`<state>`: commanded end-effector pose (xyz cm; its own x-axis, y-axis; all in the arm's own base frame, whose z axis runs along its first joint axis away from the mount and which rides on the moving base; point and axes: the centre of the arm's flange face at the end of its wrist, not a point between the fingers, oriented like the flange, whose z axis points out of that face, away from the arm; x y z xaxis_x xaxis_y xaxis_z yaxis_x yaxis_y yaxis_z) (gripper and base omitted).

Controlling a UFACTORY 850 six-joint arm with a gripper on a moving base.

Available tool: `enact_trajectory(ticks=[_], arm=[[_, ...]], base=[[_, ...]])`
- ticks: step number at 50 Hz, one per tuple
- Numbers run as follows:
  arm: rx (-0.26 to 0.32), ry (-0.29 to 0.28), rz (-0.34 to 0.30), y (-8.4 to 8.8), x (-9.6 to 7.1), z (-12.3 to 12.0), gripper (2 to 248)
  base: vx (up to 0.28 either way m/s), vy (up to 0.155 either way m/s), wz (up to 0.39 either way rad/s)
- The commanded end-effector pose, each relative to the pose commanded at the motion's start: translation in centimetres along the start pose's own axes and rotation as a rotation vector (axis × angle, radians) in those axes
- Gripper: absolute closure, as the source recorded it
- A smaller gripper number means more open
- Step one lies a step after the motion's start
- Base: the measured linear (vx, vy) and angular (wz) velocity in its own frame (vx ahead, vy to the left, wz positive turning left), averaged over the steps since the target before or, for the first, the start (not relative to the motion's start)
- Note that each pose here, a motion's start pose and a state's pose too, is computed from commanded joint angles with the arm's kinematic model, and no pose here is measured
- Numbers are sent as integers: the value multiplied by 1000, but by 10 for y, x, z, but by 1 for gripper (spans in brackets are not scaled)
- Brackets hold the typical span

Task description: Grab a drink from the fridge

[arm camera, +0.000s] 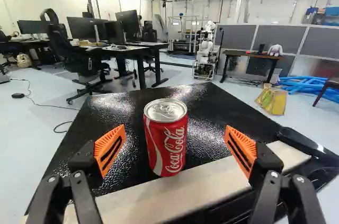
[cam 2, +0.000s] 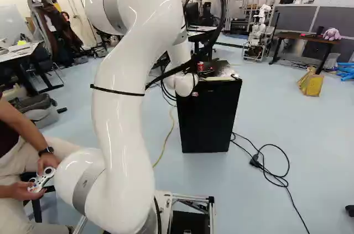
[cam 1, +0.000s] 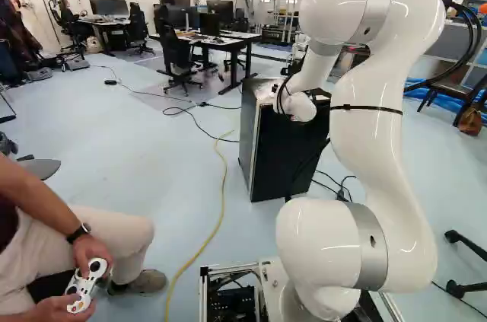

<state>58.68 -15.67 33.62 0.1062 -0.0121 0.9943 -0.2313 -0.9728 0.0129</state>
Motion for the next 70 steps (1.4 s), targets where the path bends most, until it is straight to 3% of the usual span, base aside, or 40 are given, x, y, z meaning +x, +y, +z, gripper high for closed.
enact_trajectory(ticks=[15,16,20,21,26,27,31,32,42,70], arm=[[0,1,0,0,0,1,3],[0,1,0,0,0,1,32],[0,1,0,0,0,1,32],[0,1,0,0,0,1,70],[0,1,0,0,0,1,70],[0,1,0,0,0,1,107],[0,1,0,0,0,1,107],[0,1,0,0,0,1,145],[0,5,0,0,3,1,155],[0,55,-2,0,33,-3,155]], base=[[0,0,0],[0,0,0],[0,0,0],[0,0,0],[0,0,0],[0,0,0],[0,0,0],[0,0,0],[0,0,0],[0,0,0]])
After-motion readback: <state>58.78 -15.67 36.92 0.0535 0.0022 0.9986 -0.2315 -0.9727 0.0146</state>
